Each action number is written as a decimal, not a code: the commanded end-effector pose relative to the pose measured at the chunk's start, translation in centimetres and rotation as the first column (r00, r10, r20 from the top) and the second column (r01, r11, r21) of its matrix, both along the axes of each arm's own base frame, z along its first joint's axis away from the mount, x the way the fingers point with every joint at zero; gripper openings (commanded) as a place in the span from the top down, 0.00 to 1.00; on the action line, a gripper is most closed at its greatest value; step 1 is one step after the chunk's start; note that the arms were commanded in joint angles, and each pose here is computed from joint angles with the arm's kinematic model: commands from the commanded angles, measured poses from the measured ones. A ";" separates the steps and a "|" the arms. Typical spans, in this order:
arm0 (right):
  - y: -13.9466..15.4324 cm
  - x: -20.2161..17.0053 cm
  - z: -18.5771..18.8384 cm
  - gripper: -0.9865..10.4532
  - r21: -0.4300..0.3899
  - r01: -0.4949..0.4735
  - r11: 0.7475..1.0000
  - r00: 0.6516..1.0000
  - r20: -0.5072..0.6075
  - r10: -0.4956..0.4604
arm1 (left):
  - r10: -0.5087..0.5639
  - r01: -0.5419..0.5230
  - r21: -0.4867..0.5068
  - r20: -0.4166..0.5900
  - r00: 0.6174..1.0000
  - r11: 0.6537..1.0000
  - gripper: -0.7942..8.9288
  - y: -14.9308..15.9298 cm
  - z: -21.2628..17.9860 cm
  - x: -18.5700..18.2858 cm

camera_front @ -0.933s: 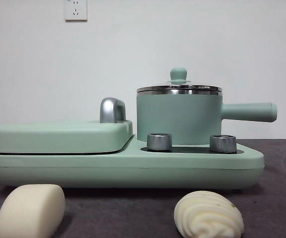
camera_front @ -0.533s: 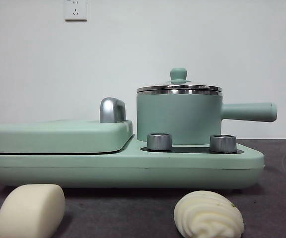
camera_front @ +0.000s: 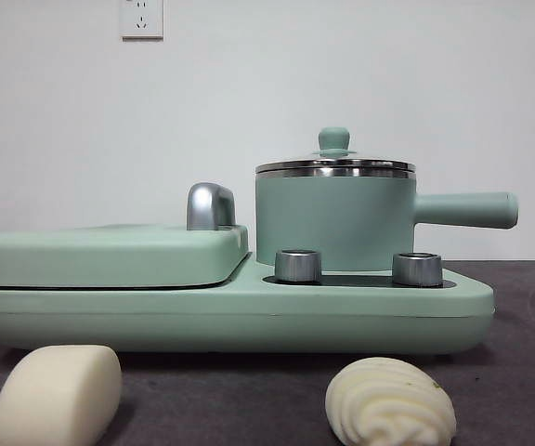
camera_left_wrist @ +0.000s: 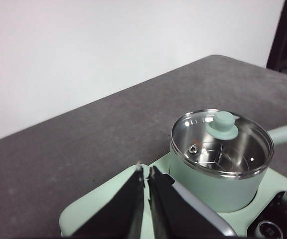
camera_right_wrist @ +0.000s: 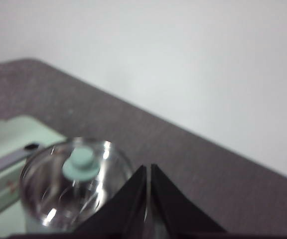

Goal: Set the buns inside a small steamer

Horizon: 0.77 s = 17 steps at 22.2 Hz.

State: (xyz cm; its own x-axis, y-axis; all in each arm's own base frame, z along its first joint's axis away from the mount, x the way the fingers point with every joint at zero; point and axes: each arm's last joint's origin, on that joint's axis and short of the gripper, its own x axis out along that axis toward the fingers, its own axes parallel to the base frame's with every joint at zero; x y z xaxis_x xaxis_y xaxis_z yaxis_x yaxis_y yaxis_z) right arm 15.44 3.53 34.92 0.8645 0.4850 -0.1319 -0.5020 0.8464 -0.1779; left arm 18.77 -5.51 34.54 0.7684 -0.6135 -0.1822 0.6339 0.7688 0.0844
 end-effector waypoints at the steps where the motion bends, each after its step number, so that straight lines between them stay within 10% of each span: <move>1: 0.2 0.0 -0.3 0.90 -0.007 -0.011 1.000 0.998 -0.069 0.010 | -0.028 0.027 0.034 0.044 0.999 0.999 0.89 -0.4 0.5 0.2; 8: 0.2 -0.3 -1.8 0.80 -0.014 -0.009 1.000 0.971 -0.239 0.005 | -0.064 0.063 0.038 0.022 0.998 0.997 0.68 -1.1 0.3 0.0; 17: 0.2 -0.3 -1.9 0.63 -0.012 -0.007 1.000 0.970 -0.242 0.004 | -0.097 0.096 0.039 0.011 0.995 0.995 0.69 -1.7 0.1 -0.2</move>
